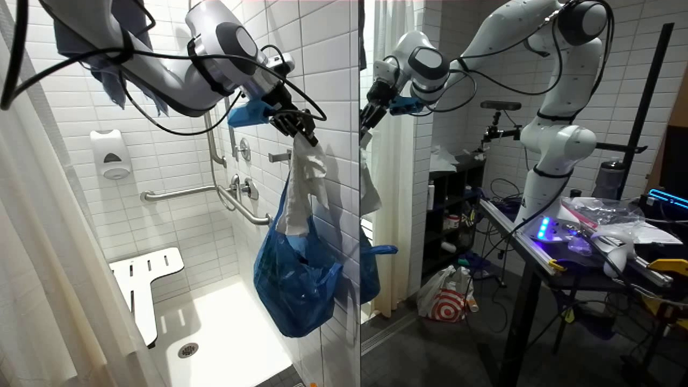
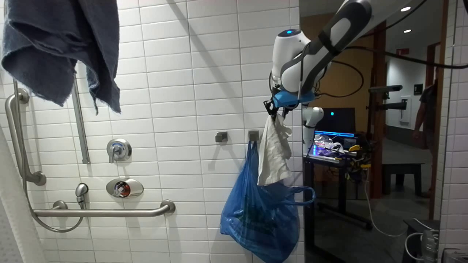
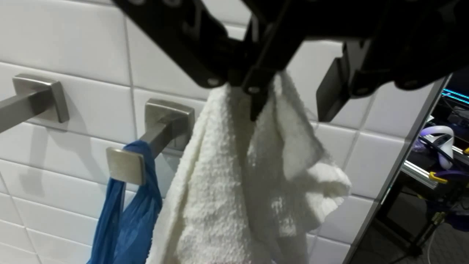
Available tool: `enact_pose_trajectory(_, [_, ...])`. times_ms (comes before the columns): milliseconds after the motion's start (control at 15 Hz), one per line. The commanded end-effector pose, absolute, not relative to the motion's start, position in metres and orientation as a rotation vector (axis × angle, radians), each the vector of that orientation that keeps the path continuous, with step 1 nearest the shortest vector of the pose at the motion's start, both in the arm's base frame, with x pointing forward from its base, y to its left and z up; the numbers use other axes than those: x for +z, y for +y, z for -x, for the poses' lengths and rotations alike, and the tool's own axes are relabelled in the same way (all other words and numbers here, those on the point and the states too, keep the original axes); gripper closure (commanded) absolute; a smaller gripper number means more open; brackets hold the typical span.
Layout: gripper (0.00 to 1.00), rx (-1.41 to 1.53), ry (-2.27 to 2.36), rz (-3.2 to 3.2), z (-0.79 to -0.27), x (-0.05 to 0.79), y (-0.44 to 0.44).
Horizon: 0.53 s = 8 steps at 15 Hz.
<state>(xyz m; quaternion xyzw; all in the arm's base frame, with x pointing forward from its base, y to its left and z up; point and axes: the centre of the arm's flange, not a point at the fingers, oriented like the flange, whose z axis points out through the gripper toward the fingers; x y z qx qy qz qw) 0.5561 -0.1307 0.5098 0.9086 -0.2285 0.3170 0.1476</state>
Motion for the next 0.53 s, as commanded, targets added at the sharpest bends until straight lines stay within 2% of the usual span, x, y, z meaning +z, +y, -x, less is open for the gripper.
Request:
enact_pose_trajectory(0, [0.58,0.912,-0.657,-2.614,-0.5561,0.5098,-0.1307])
enact_pose_trajectory(133, [0.58,0.912,-0.657,-2.614,-0.5561,0.5097,-0.1307])
enact_pose_trajectory(200, [0.33,0.912,-0.657,-2.614,-0.5561,0.5097,-0.1307])
enact_pose_trajectory(267, [0.32,0.912,-0.659,-2.613,-0.5562,0.5096,-0.131])
enact_pose_trajectory(467, [0.15,0.91,-0.662,-2.615,-0.5566,0.5084,-0.1317])
